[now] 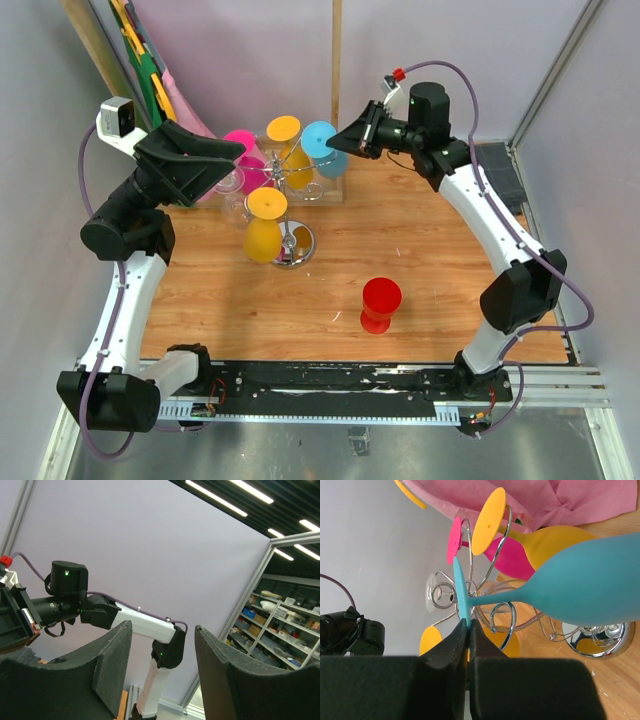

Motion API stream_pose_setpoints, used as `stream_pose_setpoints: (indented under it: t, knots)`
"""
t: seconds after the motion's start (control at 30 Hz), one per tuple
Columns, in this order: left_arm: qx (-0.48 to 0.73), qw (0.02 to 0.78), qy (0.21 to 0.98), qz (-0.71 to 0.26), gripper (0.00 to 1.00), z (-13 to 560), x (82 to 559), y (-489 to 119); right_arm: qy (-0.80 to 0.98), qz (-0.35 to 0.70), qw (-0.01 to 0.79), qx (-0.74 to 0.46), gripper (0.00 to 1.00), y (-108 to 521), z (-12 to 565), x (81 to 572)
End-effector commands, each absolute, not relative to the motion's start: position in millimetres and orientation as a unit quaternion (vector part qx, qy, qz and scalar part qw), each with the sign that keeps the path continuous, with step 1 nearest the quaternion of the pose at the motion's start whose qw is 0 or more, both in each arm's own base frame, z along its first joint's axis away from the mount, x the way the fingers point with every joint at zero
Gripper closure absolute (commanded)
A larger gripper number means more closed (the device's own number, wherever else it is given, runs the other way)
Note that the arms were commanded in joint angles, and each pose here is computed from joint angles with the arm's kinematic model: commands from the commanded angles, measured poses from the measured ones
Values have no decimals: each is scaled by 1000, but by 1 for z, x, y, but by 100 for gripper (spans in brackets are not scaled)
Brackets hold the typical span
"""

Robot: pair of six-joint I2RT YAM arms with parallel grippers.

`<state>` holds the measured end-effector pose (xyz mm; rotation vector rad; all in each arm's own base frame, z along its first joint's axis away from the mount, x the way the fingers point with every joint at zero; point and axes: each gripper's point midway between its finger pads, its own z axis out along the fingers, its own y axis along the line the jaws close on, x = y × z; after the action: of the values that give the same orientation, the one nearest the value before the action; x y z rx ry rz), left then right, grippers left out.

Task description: Place the wine glass upside down on the wine glass rack

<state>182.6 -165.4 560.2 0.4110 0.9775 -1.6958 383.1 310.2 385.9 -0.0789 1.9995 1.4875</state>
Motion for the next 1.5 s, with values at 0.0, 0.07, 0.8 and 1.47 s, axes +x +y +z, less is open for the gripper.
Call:
stream_pose_setpoints:
  t: [0.0,0.07,0.8,1.47]
  knots:
    - [181,545,409,-709,43,559,179,-165,753,573,316,-65,99,327,396,369]
    - [181,544,409,-710,43,559,179,-165,753,574,313,-69,99,330,396,367]
    - [175,543,412,-710,43,555,181,-164,752,574,312,-80,99,320,399,341]
    - [172,542,413,-711,43,553,181,-164,754,564,333,-48,99,294,394,363]
